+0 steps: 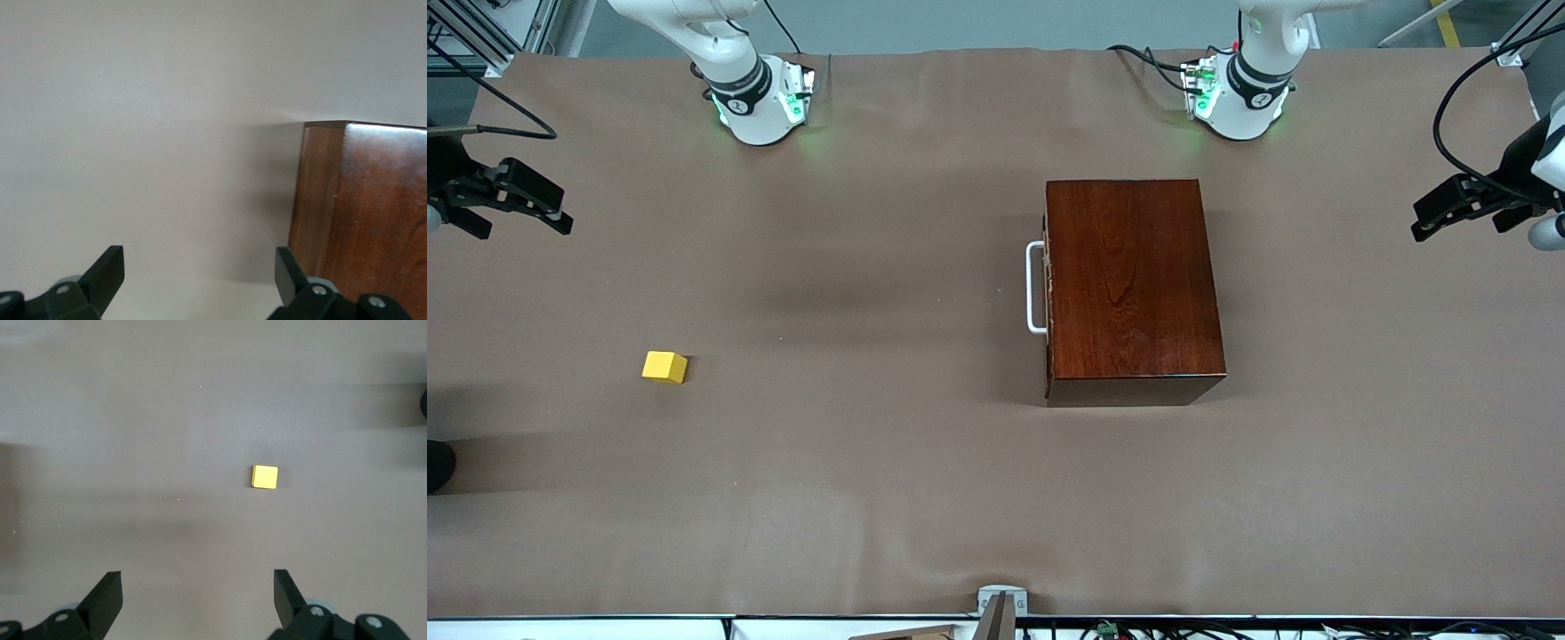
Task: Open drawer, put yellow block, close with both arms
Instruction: 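Reach the left gripper to the white drawer handle of the box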
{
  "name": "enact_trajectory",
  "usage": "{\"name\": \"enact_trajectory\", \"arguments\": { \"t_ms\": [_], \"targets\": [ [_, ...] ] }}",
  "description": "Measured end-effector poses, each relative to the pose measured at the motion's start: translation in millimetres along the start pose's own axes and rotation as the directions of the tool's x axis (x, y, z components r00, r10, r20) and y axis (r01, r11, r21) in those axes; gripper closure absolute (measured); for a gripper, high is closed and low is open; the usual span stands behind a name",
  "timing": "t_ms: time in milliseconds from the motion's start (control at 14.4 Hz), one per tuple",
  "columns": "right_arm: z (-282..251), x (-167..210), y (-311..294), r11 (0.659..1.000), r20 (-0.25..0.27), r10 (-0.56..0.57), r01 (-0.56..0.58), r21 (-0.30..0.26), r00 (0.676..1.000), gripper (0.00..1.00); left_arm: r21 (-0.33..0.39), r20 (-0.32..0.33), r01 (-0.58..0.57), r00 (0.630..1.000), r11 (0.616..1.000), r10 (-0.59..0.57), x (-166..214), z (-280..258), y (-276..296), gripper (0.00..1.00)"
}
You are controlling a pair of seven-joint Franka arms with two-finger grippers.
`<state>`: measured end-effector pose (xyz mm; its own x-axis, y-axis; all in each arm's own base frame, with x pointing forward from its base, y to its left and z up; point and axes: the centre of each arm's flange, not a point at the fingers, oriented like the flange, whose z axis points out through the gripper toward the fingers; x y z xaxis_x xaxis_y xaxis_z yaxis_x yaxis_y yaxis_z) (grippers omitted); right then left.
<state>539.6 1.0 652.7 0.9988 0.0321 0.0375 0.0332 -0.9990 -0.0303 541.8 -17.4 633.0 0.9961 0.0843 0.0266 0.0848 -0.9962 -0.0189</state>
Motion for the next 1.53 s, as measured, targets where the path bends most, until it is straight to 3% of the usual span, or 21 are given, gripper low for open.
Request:
{"name": "enact_trajectory", "arguments": {
  "t_ms": [694,833,1041,1319,1527],
  "targets": [
    [4.4,-2.5,5.3,1.0,0.034,0.006,-0.005,-0.024,0.999,0.0,-0.009,-0.026,-0.035,0.999,0.999,0.035,-1.5,-12.8,19.9,0.0],
    [5.2,-2.1,5.4,1.0,0.035,0.006,-0.005,-0.025,0.999,0.0,-0.013,-0.034,-0.099,0.995,0.995,0.098,-1.8,-15.5,54.8,0.0],
    [6.0,-1.7,5.3,1.0,0.037,0.006,-0.005,-0.026,0.999,0.0,-0.031,0.009,-0.191,0.981,0.981,0.191,3.4,11.6,115.2,0.0],
    [6.4,-1.4,6.5,1.0,0.037,0.008,-0.007,-0.027,0.999,0.0,-0.064,0.053,-0.224,0.972,0.972,0.228,4.6,53.9,228.9,0.0],
    [6.3,-1.1,6.5,1.0,0.036,0.008,-0.007,-0.027,0.999,0.0,-0.029,0.063,-0.215,0.974,0.976,0.217,-14.7,88.4,326.3,0.0]
  ]
}}
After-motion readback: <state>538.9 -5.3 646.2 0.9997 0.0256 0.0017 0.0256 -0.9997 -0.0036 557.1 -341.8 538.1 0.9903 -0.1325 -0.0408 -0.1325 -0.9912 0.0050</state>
